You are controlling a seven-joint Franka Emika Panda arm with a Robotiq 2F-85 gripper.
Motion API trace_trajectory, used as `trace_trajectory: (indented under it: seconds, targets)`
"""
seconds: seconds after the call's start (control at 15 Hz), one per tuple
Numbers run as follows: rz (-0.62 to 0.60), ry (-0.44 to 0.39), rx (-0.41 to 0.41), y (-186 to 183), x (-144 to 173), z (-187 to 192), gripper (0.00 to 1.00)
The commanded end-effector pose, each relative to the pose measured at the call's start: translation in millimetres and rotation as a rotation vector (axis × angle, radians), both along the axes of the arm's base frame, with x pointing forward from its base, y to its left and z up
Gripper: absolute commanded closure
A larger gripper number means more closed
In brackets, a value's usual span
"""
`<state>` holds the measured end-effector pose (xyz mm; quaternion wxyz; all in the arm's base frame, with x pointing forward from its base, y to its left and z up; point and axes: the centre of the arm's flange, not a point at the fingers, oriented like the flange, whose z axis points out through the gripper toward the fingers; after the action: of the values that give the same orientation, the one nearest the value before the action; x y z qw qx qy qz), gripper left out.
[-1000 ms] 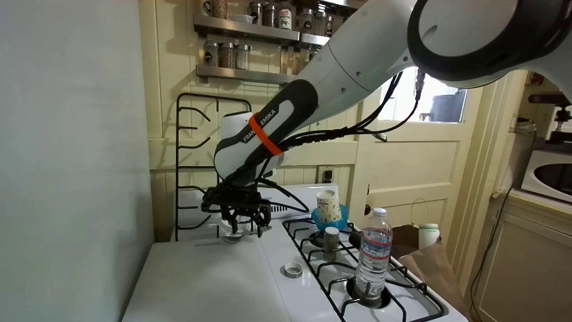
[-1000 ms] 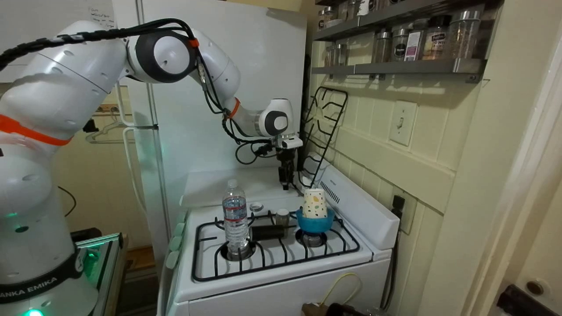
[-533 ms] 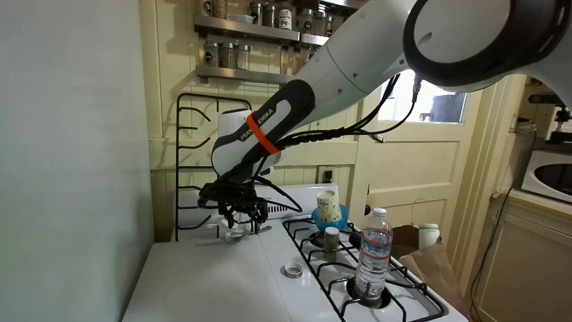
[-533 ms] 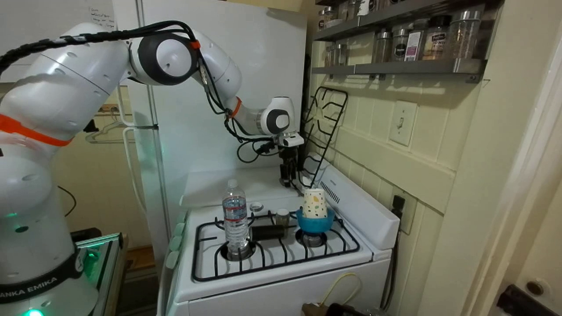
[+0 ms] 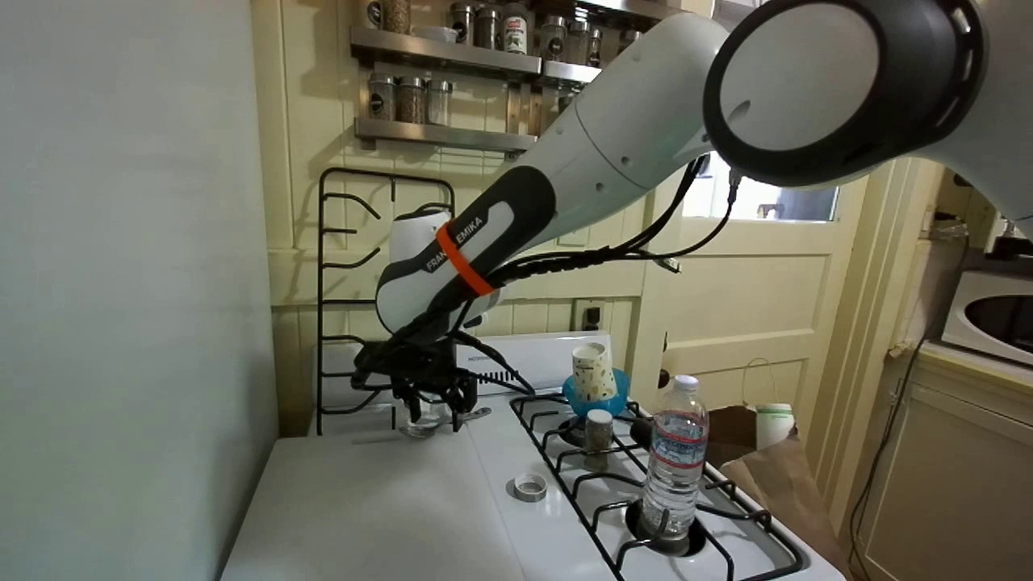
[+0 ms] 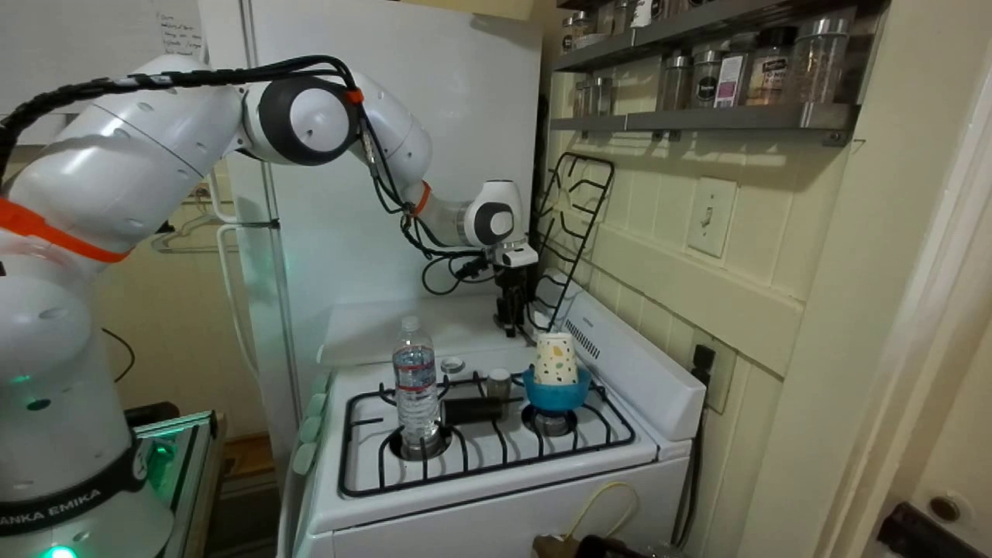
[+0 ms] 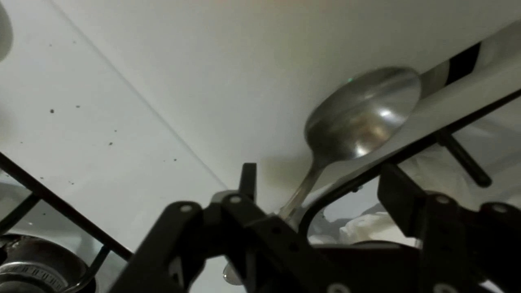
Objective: Move the spoon to the right
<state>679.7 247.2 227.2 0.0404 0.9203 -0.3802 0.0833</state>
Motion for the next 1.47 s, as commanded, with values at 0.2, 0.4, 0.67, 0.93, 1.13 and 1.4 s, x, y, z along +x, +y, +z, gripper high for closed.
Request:
trace_trajectory:
  seconds: [0.2,0.4,0.67,0.93,1.13,1.4]
  targets:
    - [-0.025,0.020,-0.016,7,14,-9,0.76]
    - [-0.026,0.026,-0.019,6,11,-3,0.99]
    - [-0.038,0.044,-0.005,-4,1,11,0.98]
    - [-0.041,0.050,0.048,-14,-21,28,0.98]
    - [-0.025,0.070,0.059,-23,-48,49,0.98]
    - [-0.084,0.128,0.034,-59,-83,61,0.98]
